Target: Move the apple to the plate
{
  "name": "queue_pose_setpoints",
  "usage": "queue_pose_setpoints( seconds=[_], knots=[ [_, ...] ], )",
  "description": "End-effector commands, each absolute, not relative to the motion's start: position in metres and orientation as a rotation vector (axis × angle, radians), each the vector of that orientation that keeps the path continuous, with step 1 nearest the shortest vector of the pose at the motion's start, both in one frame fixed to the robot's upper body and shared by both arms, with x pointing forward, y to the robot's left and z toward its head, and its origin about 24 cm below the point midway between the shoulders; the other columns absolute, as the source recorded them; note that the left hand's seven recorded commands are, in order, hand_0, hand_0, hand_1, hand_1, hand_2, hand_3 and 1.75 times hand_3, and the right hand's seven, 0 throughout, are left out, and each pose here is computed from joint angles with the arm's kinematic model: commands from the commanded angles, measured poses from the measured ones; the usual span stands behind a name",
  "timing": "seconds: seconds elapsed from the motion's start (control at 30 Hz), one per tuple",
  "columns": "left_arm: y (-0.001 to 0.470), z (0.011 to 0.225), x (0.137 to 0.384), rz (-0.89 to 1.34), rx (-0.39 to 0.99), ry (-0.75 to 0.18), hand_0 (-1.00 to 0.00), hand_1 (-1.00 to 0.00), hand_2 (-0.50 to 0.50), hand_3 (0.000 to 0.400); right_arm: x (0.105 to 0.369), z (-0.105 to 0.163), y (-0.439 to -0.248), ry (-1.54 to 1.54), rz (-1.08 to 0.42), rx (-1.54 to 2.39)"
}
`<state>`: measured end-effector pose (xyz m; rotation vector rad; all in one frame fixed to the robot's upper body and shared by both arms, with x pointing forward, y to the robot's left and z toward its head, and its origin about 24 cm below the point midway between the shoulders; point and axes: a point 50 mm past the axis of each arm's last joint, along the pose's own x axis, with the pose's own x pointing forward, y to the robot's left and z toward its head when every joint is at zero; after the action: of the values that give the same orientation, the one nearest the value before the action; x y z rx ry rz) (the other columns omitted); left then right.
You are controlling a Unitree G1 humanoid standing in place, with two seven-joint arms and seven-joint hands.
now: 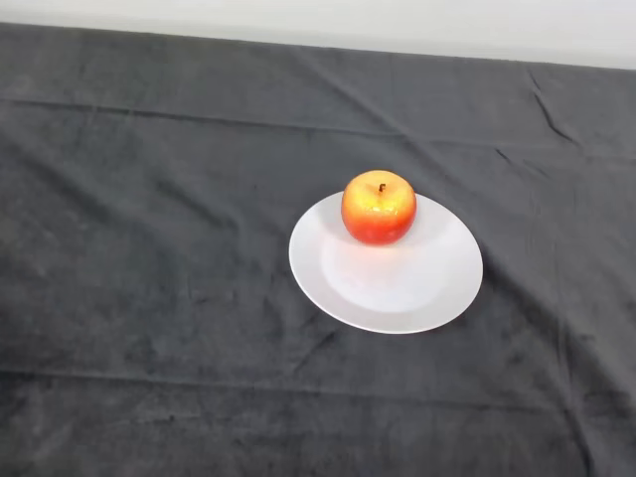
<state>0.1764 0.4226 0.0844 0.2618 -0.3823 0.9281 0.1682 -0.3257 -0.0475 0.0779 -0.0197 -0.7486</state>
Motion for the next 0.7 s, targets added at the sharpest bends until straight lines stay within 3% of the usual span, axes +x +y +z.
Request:
queue_pose_setpoints(
  seconds=[0.03,0.7],
  knots=[
    [0.4271,0.0957,0.1823,0.953,0.262,-0.431,0.00,0.00,0.00,0.000,0.0958,-0.1144,-0.2589,0.367,-0.763,0.276],
    [0.4293,0.0925,0.1841,0.937,0.271,-0.409,0.00,0.00,0.00,0.000,0.0958,-0.1144,-0.2589,0.367,-0.763,0.276]
  ],
)
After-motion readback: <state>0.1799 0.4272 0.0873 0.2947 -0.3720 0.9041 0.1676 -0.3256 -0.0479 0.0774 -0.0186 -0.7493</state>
